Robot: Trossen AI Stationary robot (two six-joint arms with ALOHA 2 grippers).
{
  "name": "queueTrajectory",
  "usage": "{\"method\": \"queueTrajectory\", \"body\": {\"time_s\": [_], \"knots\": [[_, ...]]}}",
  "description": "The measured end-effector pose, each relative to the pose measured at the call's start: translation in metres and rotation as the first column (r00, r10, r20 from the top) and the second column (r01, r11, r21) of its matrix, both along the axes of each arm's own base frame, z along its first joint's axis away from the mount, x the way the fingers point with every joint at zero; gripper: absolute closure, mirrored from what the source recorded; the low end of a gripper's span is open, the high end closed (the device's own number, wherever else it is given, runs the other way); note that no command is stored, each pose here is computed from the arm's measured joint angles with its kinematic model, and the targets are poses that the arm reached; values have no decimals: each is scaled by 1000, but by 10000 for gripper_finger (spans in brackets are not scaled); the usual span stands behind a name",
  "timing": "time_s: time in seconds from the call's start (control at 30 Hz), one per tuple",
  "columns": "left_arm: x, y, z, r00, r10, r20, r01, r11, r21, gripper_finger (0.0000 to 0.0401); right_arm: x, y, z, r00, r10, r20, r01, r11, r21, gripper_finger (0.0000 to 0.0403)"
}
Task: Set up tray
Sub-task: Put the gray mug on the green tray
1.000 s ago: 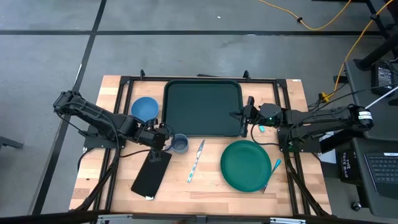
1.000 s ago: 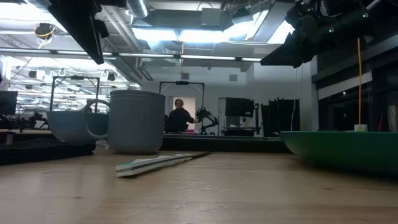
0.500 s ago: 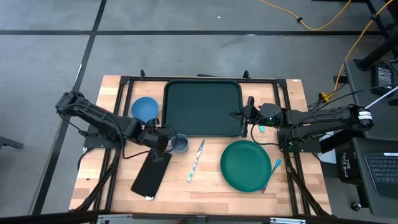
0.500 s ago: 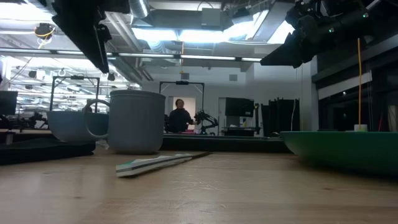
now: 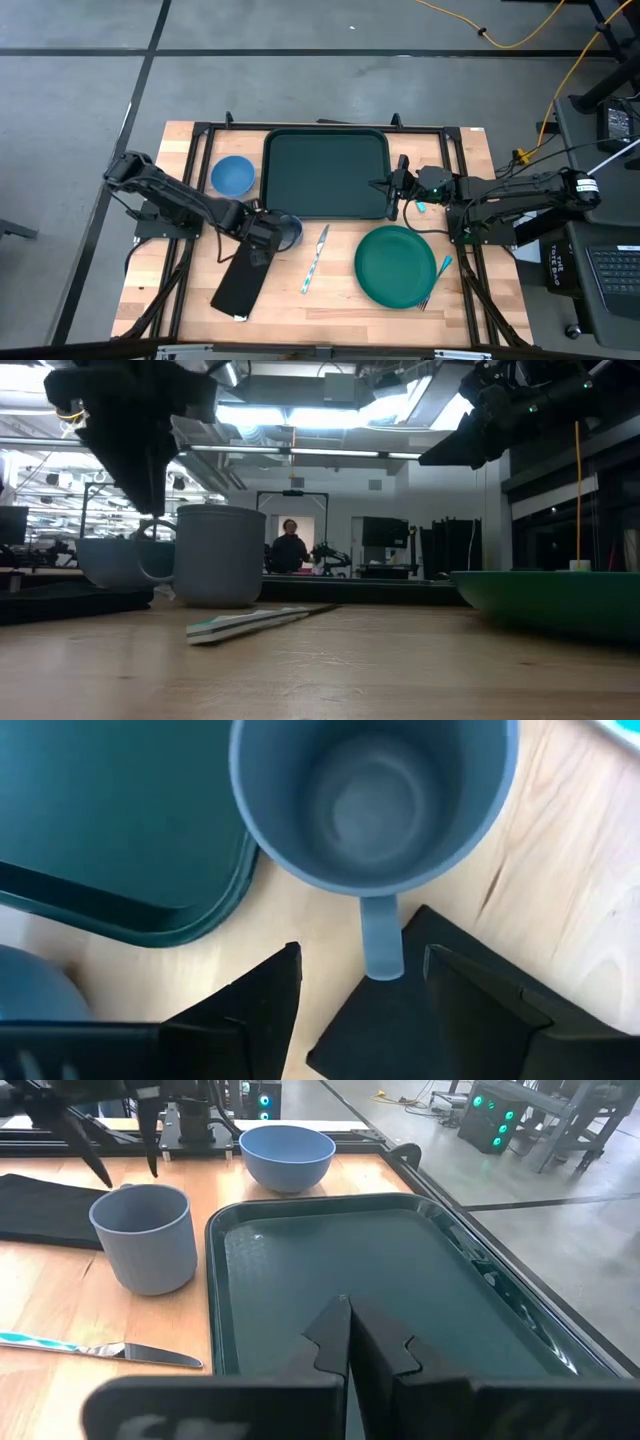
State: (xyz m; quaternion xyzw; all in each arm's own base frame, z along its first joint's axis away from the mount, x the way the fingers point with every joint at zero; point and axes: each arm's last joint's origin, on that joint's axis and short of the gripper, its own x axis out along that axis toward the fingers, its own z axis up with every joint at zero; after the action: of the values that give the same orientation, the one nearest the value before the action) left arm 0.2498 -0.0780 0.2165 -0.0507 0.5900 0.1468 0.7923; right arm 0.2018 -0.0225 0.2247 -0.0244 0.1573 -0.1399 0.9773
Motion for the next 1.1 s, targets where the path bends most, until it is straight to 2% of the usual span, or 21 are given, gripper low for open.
{"method": "queueTrajectory", "body": {"time_s": [0.17,0.57,0.7,1.1], "knots": [[5,-3,-8,1000,-7,-24,6,1000,-29,195,0,0,0,1000,0,0,0,1000,1,392],[11,-5,-16,998,-48,-33,48,999,-26,199,0,0,0,1000,0,0,0,1000,2,392],[16,-5,-15,997,-74,9,74,997,-27,208,0,0,0,1000,0,-2,0,1000,2,392],[18,5,-15,999,-45,-13,44,997,-70,247,0,0,-1,1000,0,-4,0,1000,3,392]]}}
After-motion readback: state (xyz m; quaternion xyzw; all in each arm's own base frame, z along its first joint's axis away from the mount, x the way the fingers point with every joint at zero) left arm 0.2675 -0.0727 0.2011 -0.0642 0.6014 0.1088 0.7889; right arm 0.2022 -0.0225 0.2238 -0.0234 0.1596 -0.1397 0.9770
